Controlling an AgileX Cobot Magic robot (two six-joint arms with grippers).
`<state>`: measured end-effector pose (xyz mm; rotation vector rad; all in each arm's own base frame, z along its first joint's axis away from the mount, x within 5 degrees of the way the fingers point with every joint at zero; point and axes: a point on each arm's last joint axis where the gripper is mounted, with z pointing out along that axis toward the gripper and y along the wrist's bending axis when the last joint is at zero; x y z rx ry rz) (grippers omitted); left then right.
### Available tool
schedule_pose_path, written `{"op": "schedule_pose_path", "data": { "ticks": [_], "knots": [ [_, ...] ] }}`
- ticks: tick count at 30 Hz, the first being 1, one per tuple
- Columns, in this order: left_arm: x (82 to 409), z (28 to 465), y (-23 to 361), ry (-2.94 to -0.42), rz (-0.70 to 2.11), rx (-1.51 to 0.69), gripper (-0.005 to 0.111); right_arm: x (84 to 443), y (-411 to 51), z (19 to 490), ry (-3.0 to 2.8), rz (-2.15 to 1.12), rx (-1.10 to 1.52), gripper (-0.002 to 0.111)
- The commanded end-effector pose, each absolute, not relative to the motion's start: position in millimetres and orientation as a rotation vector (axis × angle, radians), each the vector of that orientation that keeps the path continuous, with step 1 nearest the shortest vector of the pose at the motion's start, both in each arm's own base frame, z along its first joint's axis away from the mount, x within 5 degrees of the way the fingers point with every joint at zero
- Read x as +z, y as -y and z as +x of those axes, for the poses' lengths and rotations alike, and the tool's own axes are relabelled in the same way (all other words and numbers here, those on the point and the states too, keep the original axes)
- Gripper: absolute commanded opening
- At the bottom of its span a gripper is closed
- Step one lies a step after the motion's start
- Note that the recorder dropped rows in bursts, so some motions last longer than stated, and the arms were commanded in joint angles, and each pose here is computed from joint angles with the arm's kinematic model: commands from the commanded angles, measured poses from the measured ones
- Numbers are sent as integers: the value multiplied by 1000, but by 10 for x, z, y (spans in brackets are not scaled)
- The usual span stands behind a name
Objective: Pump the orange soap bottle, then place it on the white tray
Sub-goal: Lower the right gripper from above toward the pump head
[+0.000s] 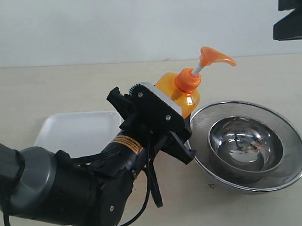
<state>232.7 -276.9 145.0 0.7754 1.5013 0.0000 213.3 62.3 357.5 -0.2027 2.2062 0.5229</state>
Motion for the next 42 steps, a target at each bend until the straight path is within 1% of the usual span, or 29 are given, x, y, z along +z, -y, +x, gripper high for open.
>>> {"op": "schedule_pose_path", "data": {
  "ticks": [1,4,10,29,37,42],
  "knots": [
    [1614,2325,2801,-1412,752,2,5,3552,-741,2210,-2192,-294,649,0],
    [1614,2323,2804,-1409,755,0,5,3515,-790,2268,-2182,-329,699,0],
    [1614,2321,2807,-1408,760,-1,5,3399,-817,2355,-2235,-341,718,0],
    [1614,2321,2807,-1411,753,-8,5,3401,-868,2298,-2241,-420,790,0],
    [1614,2321,2807,-1411,753,-8,5,3347,-867,2296,-2230,-452,774,0],
    [1608,2321,2807,-1417,756,-9,5,3410,-826,2398,-2143,-333,724,0]
  ]
}}
